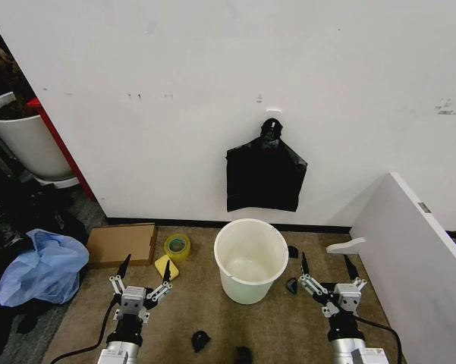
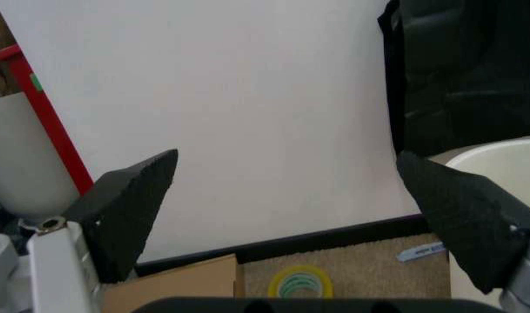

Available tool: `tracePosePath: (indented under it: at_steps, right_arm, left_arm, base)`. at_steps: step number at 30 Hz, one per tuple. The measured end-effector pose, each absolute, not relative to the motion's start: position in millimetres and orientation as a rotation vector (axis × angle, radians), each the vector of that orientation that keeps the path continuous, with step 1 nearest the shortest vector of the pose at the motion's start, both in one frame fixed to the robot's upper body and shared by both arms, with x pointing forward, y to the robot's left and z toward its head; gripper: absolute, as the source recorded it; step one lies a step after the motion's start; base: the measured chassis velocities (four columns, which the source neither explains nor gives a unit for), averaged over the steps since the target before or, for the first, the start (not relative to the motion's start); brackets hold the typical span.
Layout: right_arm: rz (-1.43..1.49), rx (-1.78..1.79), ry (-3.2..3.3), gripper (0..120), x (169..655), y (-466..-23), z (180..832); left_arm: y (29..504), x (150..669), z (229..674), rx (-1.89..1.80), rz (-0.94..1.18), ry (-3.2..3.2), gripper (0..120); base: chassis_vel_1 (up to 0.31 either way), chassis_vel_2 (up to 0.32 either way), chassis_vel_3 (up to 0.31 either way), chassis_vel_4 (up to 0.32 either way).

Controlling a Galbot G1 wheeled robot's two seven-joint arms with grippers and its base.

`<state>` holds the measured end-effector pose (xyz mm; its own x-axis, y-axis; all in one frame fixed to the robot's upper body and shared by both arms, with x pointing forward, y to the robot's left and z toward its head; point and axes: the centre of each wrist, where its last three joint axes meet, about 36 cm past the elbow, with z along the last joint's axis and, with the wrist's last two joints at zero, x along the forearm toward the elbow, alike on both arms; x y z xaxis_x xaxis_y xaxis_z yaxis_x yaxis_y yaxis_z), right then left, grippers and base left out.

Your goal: Place the garbage bag over the trash bin.

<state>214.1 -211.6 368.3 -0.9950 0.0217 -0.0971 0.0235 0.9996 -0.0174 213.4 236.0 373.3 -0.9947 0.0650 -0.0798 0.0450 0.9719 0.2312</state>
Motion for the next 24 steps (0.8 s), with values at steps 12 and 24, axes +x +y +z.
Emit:
tracePosePath:
  at_steps: [12, 24]
  right_arm:
    - [-0.011, -0.005, 3.055, 100, 222.0, -208.5, 360.0]
    - [0.477, -0.122, 3.044, 100, 274.5, -197.1, 380.7]
  left_arm:
    - [239.6, 212.4, 367.9, 0.065, 0.356, 3.042, 99]
    - [242.5, 217.4, 358.5, 0.092, 0.37, 3.028, 99]
  base:
    - [0.0, 0.0, 0.0, 0.0]
    - [0.0, 0.0, 0.0, 0.0]
